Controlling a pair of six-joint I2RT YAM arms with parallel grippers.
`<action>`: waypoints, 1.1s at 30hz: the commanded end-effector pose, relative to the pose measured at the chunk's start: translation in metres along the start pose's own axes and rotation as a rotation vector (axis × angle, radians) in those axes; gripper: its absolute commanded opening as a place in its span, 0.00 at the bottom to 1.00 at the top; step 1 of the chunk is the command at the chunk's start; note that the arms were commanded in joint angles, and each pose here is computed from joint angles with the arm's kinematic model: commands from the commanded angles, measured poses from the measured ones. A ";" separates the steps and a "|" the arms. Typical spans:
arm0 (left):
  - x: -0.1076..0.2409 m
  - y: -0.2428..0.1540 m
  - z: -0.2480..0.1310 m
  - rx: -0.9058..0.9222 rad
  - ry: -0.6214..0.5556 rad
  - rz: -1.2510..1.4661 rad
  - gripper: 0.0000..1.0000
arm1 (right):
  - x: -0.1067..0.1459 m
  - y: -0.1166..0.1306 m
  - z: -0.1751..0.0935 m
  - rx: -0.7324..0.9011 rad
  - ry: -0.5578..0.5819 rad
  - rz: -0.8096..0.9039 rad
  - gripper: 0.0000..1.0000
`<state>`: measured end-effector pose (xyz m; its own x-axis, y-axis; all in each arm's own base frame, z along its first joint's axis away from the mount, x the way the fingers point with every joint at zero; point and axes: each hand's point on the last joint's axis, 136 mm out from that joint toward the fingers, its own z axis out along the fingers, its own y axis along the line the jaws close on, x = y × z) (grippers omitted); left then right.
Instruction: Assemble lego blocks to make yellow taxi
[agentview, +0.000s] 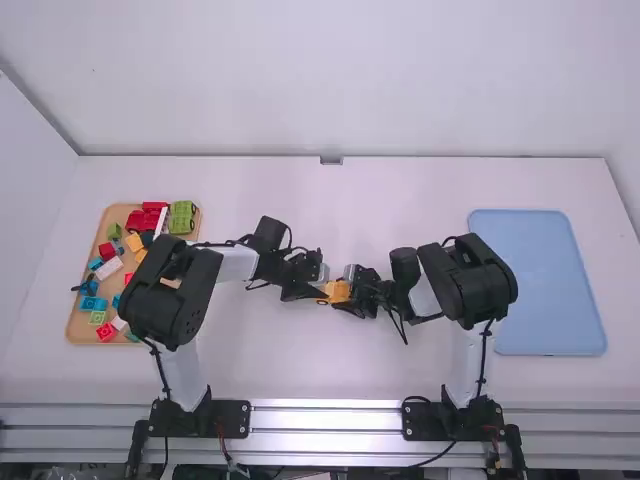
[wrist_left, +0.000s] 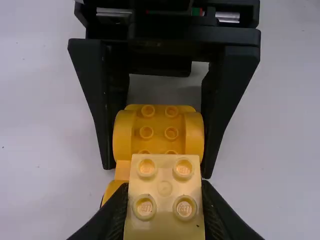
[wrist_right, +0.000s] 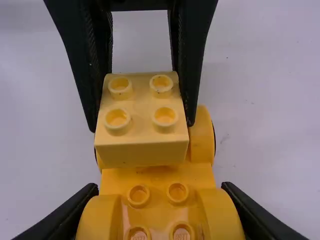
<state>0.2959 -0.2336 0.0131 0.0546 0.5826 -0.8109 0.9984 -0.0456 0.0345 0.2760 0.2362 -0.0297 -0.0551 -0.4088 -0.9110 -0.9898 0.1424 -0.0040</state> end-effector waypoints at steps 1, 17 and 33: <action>0.006 0.000 -0.002 -0.015 0.043 -0.001 0.11 | 0.003 -0.001 0.001 -0.003 0.004 0.011 0.57; 0.004 -0.004 0.000 0.002 0.039 0.044 0.09 | 0.004 0.000 0.001 -0.006 0.005 0.013 0.57; 0.001 -0.005 0.001 0.009 0.020 0.039 0.22 | 0.004 0.000 0.001 -0.005 0.005 0.015 0.58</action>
<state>0.2993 -0.2297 0.0149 0.1026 0.6112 -0.7848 0.9947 -0.0557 0.0866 0.2755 0.2363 -0.0296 -0.0555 -0.4076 -0.9115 -0.9902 0.1398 -0.0023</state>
